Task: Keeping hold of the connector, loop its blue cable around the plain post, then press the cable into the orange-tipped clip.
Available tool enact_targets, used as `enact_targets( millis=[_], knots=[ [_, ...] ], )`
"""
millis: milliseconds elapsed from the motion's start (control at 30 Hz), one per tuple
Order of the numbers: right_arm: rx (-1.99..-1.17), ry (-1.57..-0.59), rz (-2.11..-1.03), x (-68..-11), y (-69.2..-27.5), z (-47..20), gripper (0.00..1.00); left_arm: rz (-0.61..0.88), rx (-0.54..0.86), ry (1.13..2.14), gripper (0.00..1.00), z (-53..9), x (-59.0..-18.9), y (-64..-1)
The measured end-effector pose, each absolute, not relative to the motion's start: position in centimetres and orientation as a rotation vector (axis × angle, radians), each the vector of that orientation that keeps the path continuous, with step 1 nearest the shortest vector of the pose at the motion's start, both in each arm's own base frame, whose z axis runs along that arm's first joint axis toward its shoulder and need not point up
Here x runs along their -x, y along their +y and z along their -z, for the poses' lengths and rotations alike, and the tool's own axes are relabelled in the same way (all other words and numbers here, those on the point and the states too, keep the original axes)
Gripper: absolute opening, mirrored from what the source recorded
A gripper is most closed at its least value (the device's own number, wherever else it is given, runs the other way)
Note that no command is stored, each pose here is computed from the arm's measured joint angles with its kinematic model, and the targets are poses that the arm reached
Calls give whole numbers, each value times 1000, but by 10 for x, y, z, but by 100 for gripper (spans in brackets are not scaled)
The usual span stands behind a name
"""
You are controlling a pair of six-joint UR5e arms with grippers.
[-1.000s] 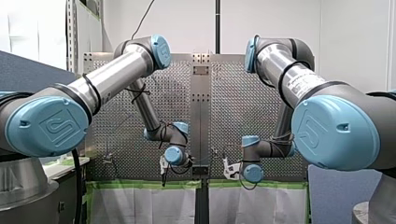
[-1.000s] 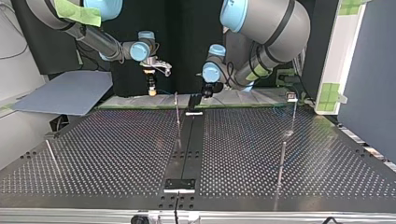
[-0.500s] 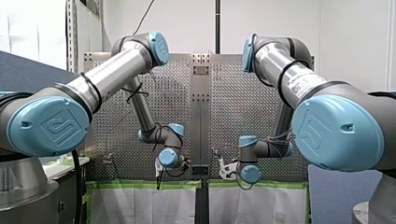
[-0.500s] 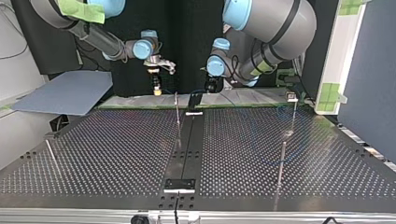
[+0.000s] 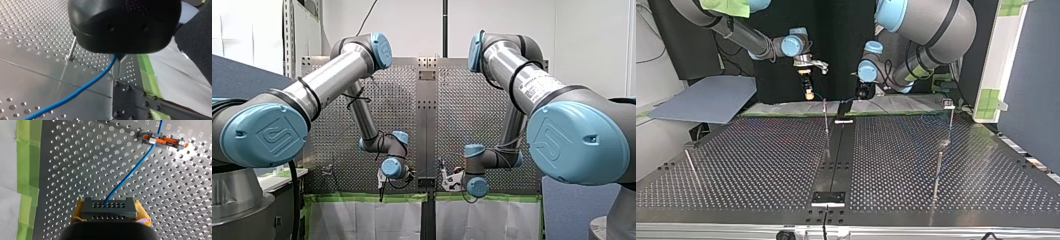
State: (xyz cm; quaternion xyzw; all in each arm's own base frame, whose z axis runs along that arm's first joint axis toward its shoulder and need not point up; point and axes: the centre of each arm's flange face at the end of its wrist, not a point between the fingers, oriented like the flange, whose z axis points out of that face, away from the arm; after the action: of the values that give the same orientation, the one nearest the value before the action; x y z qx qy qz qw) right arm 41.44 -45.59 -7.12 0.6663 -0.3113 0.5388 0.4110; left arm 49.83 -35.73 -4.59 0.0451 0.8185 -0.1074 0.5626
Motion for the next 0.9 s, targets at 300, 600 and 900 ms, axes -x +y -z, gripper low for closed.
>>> enact_targets(
  millis=[300,600,900],
  knots=[
    [-1662,-752,-1371,-418,-439,66,0,249,-115,1933,0,46,-498,-357],
    [-1585,-802,-1422,-404,-425,48,0,251,-111,1934,0,46,-500,-354],
    [-1558,-832,-1401,-385,-396,57,0,259,-115,1932,14,46,-501,-354]
  ],
)
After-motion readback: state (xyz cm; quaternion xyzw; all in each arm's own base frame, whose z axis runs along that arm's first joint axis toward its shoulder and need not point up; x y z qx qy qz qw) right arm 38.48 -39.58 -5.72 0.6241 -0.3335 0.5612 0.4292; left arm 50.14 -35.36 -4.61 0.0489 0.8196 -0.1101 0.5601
